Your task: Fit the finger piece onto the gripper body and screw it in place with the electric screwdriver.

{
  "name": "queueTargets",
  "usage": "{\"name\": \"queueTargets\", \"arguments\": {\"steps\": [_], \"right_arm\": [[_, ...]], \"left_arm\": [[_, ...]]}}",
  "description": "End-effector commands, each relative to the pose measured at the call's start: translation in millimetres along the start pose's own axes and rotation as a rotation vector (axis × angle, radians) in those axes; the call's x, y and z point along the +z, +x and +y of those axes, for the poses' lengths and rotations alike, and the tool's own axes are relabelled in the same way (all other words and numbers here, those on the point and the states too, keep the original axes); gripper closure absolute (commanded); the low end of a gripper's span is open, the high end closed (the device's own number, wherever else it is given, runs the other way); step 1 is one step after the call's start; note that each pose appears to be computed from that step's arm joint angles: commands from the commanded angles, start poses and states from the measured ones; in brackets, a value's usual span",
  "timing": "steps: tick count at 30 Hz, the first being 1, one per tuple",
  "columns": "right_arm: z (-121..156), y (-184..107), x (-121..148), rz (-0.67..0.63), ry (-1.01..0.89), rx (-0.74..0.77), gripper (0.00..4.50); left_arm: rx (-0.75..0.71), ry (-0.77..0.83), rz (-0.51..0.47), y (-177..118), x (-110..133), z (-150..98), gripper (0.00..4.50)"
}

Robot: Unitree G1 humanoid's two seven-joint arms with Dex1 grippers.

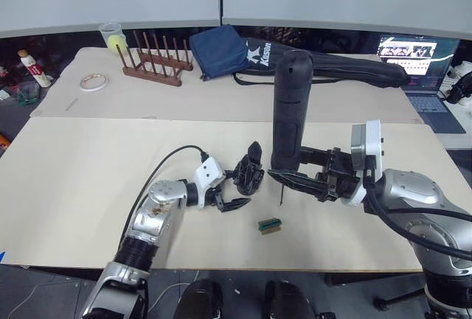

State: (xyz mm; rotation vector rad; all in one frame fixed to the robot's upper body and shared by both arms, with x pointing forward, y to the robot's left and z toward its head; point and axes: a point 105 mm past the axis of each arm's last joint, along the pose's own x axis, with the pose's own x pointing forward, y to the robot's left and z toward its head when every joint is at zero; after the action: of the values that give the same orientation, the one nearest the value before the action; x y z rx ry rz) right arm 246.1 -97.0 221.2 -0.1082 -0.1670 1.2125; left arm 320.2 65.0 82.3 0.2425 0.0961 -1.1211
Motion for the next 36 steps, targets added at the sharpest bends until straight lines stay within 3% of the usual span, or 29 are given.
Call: {"name": "queueTargets", "arguments": {"steps": [1, 7, 10, 13, 24, 36], "right_arm": [[4, 1, 16, -0.052, -0.072, 0.021, 2.60], [4, 0, 14, -0.047, -0.067, 0.028, 2.60], [3, 0, 17, -0.050, -0.074, 0.037, 2.60], [1, 3, 33, -0.073, -0.093, 0.065, 2.60], [-12, 42, 87, -0.172, -0.113, 0.155, 2.60], [-10, 75, 97, -0.224, -0.135, 0.241, 2.60]], "left_arm": [[0.038, 0.085, -0.048, 1, 14, -1, 0.00], [0.073, 0.047, -0.038, 4, 4, 4, 0.00], [0.031, 0.027, -0.055, 6, 4, -2, 0.81], [0.021, 0.027, -0.060, 7, 5, -3, 2.21], [0.005, 0.042, -0.063, 9, 9, -2, 2.21], [0.008, 0.051, -0.055, 5, 11, -1, 2.21]]}}
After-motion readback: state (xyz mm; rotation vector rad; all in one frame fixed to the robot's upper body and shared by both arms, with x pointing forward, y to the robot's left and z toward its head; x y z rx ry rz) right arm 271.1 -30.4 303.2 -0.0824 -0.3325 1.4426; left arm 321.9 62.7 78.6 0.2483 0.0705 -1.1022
